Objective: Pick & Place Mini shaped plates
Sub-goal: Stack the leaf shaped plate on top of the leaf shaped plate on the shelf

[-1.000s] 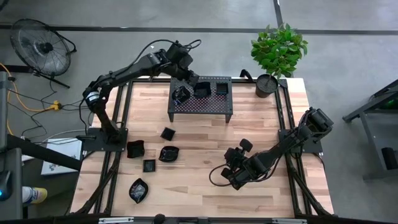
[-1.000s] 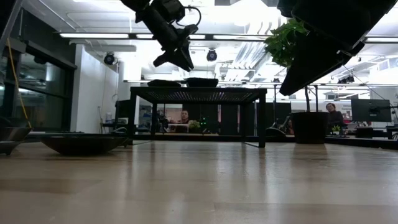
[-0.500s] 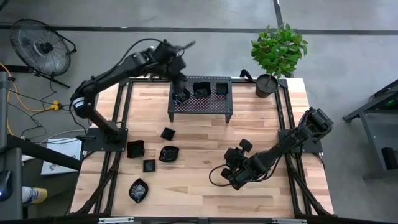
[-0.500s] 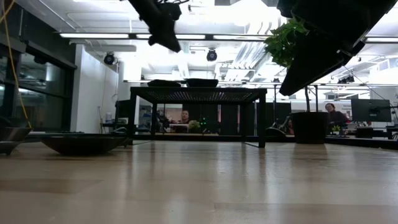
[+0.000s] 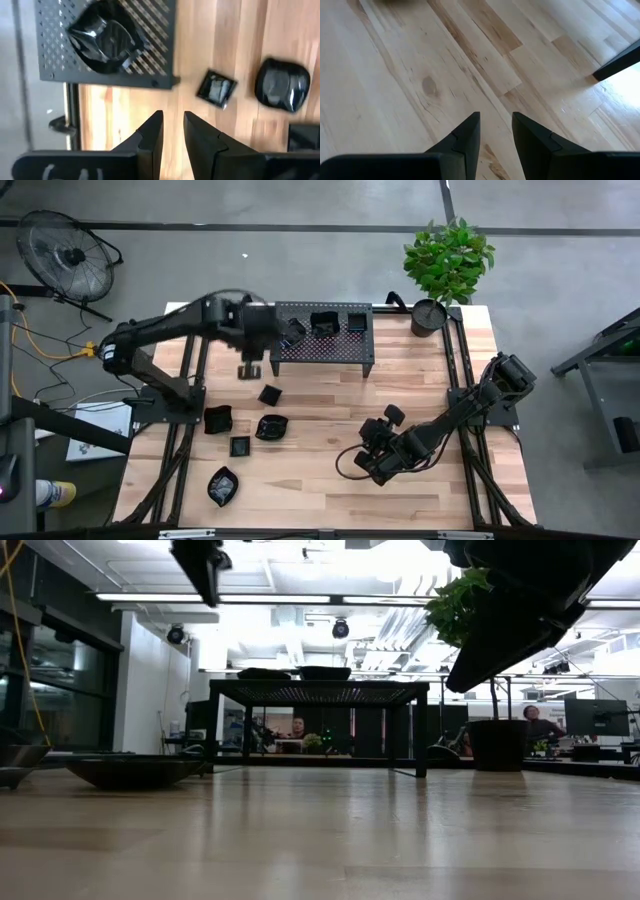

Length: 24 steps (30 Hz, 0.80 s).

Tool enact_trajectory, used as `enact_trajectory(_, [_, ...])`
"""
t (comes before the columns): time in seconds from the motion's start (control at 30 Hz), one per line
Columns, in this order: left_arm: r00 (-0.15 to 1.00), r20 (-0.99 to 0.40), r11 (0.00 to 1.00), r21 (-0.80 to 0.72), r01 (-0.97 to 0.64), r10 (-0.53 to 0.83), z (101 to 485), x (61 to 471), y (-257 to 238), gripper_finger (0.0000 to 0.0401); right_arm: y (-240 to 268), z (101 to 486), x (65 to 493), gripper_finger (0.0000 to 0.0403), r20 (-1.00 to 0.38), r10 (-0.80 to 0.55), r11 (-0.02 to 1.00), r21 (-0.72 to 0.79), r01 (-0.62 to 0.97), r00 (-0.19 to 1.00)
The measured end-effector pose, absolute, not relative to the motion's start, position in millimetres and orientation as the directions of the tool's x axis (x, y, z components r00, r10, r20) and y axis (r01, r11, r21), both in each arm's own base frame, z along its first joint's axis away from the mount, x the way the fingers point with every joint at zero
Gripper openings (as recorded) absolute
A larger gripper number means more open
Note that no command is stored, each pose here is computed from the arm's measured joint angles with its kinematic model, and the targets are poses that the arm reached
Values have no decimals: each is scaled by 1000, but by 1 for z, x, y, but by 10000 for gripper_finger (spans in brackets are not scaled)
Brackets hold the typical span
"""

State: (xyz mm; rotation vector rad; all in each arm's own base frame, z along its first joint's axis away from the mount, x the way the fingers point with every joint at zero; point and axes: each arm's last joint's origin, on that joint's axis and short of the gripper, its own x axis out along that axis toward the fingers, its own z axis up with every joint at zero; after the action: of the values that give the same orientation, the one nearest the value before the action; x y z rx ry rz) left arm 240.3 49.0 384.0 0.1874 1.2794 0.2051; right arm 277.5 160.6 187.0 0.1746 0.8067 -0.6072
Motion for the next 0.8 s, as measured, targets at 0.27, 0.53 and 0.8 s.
enact_trajectory(0.27, [237,-915,931,354,88,325,373,234,-29,72,161,187,278,108,-727,-433,804,-45,593,533])
enact_trajectory(0.53, [234,-927,916,342,207,293,315,226,-92,72,163,187,279,108,-735,-408,807,-13,591,542])
enact_trajectory(0.8, [339,-936,928,207,309,96,249,221,-138,72,163,187,280,108,-737,-402,809,-8,588,544])
